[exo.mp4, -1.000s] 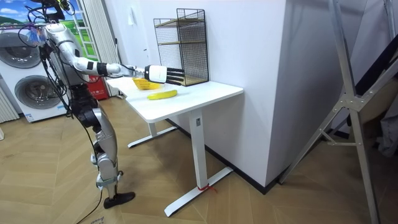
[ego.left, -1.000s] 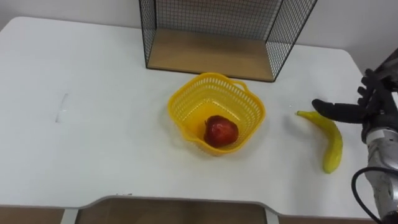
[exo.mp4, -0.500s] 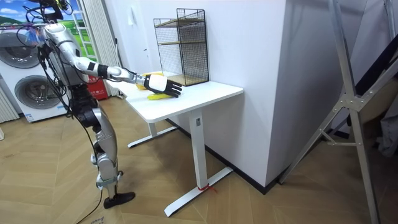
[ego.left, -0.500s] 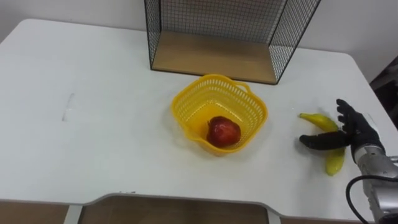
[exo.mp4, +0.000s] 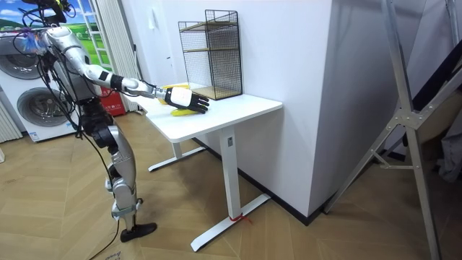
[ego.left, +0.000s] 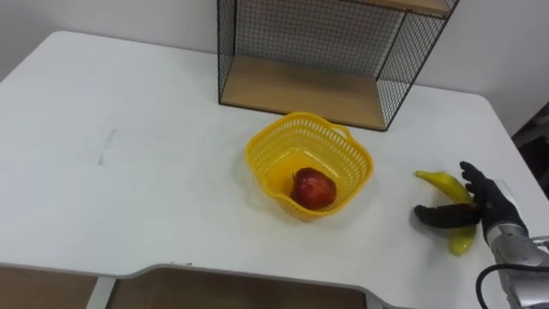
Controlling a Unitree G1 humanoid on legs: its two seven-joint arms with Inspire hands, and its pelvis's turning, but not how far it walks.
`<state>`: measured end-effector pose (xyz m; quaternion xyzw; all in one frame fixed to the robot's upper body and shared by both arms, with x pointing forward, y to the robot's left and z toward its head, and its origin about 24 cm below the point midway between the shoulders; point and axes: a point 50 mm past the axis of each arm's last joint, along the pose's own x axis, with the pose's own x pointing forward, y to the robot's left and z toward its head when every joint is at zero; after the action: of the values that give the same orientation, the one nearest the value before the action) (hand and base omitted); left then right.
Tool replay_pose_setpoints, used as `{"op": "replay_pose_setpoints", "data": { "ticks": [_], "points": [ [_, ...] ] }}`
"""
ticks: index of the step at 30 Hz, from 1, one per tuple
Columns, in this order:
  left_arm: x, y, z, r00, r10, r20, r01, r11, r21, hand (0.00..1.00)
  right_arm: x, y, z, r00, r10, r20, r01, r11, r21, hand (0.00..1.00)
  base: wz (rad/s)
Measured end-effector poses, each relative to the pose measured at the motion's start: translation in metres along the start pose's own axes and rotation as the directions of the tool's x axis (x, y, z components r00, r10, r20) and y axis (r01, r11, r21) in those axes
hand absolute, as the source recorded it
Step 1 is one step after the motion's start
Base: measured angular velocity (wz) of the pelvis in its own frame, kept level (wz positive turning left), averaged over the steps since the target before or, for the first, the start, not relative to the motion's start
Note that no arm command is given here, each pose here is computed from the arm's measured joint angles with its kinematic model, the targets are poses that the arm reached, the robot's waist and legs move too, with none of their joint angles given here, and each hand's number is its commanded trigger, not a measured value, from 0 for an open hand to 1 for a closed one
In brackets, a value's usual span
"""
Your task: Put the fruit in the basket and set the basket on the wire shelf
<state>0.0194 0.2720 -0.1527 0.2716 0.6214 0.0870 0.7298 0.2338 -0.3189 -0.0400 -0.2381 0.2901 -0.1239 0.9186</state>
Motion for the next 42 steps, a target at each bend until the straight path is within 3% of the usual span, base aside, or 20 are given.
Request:
{"op": "replay_pose_setpoints", "data": {
  "ticks": [22,35,42],
  "points": [
    [0.002,0.004,0.015,0.998,0.016,0.055,-0.016,1.0,0.005,0.0,-0.004,-0.015,-0.014,0.993,-0.116,-0.024,0.109,0.972,-0.209,1.0,0.02],
    [0.003,0.006,0.02,0.996,0.023,0.082,-0.023,1.0,0.0,0.0,-0.004,-0.012,-0.01,0.991,-0.131,-0.003,0.128,0.974,-0.189,1.0,-0.01],
    [0.003,0.005,0.022,0.995,0.015,0.097,-0.016,1.0,0.009,0.0,-0.008,-0.009,0.003,0.992,-0.119,0.052,0.12,0.993,-0.017,1.0,-0.09]
  ]
}}
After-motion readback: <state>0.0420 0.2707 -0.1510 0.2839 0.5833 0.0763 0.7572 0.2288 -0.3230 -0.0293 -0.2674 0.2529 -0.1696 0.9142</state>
